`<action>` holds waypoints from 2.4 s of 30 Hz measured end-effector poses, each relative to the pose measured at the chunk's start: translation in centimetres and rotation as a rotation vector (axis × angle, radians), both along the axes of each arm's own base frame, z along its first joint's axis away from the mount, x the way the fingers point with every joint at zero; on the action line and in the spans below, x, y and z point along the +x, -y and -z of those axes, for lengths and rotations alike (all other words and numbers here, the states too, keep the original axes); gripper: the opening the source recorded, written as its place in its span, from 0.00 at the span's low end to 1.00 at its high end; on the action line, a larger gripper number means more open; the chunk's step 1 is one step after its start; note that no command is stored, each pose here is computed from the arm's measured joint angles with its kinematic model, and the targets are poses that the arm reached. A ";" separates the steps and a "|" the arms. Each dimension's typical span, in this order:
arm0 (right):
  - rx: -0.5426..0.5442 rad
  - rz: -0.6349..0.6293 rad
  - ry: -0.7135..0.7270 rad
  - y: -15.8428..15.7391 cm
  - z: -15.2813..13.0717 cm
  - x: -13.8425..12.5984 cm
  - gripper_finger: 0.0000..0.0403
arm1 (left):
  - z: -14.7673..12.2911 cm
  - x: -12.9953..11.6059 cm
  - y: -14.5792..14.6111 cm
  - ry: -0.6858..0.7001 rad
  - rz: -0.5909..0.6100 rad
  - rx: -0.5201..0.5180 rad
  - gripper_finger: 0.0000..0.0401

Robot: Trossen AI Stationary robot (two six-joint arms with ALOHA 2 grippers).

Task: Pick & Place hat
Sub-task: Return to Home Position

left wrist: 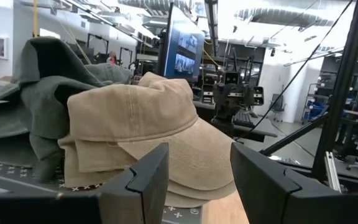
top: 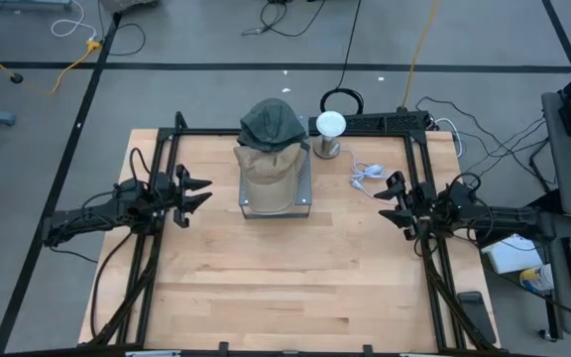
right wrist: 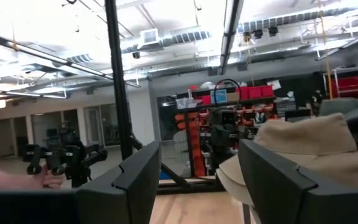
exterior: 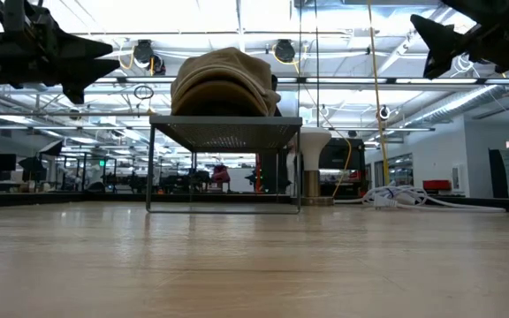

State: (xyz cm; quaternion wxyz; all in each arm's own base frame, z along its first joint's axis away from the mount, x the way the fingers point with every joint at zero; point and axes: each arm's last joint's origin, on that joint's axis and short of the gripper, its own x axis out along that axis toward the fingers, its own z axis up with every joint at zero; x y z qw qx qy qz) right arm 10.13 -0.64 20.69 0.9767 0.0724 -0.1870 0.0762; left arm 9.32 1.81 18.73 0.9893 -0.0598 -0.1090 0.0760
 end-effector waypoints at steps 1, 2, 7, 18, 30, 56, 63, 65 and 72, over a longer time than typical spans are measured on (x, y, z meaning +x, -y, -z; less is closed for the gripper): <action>0.005 0.005 -0.003 0.1 0.0 -0.1 0.52 | 0.0 0.0 0.0 0.001 0.001 -0.005 0.44; 0.011 0.010 -0.008 0.1 0.1 -0.3 0.52 | 0.0 0.0 0.0 0.001 0.001 -0.007 0.44; 0.082 0.039 -0.081 0.5 0.9 -0.8 0.52 | 0.2 0.0 0.0 -0.015 0.003 -0.018 0.44; 0.304 0.215 -0.289 1.8 3.1 -0.8 0.52 | 0.6 0.1 0.0 -0.056 0.000 -0.061 0.44; 0.383 0.287 -0.341 2.5 3.7 -0.9 0.52 | 1.7 0.2 -0.2 -0.162 -0.026 -0.153 0.44; 0.374 0.286 -0.338 2.5 3.7 -0.9 0.52 | 1.8 0.3 -0.2 -0.173 -0.019 -0.188 0.44; 0.374 0.286 -0.338 2.5 3.7 -0.9 0.52 | 1.8 0.3 -0.2 -0.173 -0.019 -0.188 0.44; 0.374 0.286 -0.338 2.5 3.7 -0.9 0.52 | 1.8 0.3 -0.2 -0.173 -0.019 -0.188 0.44; 0.374 0.286 -0.338 2.5 3.7 -0.9 0.52 | 1.8 0.3 -0.2 -0.173 -0.019 -0.188 0.44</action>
